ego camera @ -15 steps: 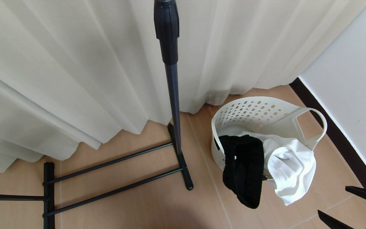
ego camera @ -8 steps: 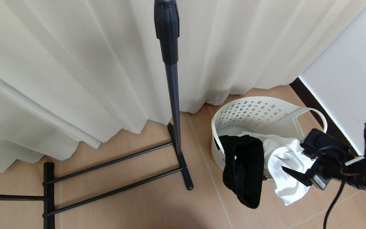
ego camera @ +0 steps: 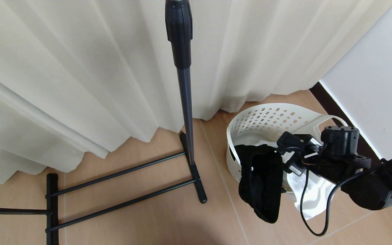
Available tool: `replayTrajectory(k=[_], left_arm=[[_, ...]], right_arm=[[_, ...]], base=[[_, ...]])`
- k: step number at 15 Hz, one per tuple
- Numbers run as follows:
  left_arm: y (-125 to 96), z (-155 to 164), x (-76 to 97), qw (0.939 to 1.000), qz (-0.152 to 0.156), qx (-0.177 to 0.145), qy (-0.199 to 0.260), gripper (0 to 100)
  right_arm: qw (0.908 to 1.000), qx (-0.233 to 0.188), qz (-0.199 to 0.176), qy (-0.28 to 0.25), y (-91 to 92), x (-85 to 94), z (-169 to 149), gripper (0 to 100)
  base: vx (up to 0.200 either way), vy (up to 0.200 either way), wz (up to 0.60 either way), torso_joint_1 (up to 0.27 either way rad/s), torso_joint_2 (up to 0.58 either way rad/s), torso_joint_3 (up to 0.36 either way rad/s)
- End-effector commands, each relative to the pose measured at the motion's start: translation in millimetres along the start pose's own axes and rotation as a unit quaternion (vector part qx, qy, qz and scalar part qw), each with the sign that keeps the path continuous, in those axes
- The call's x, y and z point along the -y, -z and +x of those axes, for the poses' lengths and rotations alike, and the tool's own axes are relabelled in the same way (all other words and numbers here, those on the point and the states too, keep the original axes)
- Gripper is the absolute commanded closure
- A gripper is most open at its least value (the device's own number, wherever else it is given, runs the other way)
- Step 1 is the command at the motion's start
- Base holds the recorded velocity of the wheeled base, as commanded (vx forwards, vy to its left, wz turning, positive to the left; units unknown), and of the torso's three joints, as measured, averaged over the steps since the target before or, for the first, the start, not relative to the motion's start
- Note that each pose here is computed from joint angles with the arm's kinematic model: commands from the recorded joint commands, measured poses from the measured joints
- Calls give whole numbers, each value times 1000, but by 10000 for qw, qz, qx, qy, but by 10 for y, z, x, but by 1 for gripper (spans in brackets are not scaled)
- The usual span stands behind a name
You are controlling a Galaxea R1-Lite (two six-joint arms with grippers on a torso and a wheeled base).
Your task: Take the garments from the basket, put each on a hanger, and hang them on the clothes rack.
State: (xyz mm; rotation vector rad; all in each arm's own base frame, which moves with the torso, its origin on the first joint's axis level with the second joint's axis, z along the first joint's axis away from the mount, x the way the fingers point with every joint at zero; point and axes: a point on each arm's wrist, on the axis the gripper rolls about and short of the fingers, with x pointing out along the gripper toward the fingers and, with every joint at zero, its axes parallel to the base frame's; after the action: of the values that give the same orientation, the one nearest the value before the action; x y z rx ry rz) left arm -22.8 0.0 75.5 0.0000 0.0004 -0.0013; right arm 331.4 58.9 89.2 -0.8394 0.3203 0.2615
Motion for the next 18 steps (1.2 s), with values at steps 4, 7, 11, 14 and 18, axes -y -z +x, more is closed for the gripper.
replayTrajectory(k=[4, 7, 11, 14, 18], left_arm=[[0, 0, 0, 10000, 0, 2, 1, 0], [0, 0, 0, 10000, 0, 2, 1, 0], [0, 0, 0, 10000, 0, 2, 1, 0], [0, 0, 0, 10000, 8, 2, 1, 0], [0, 0, 0, 10000, 0, 2, 1, 0]], right_arm=[[9999, -73, -33, -75, 17, -139, 355, 0], [10000, -67, -16, -59, 23, -159, 477, 0], [9997, -9, 234, 13, -10, -124, 409, 100], [9962, 341, 781, 164, -161, -40, -8, 100], [9822, 995, 1577, 238, -365, 56, -872, 100]], base=[[0, 0, 0, 0, 0, 0], [0, 0, 0, 0, 0, 0], [0, 0, 0, 0, 0, 0], [0, 0, 0, 0, 0, 0], [0, 0, 0, 0, 0, 0]])
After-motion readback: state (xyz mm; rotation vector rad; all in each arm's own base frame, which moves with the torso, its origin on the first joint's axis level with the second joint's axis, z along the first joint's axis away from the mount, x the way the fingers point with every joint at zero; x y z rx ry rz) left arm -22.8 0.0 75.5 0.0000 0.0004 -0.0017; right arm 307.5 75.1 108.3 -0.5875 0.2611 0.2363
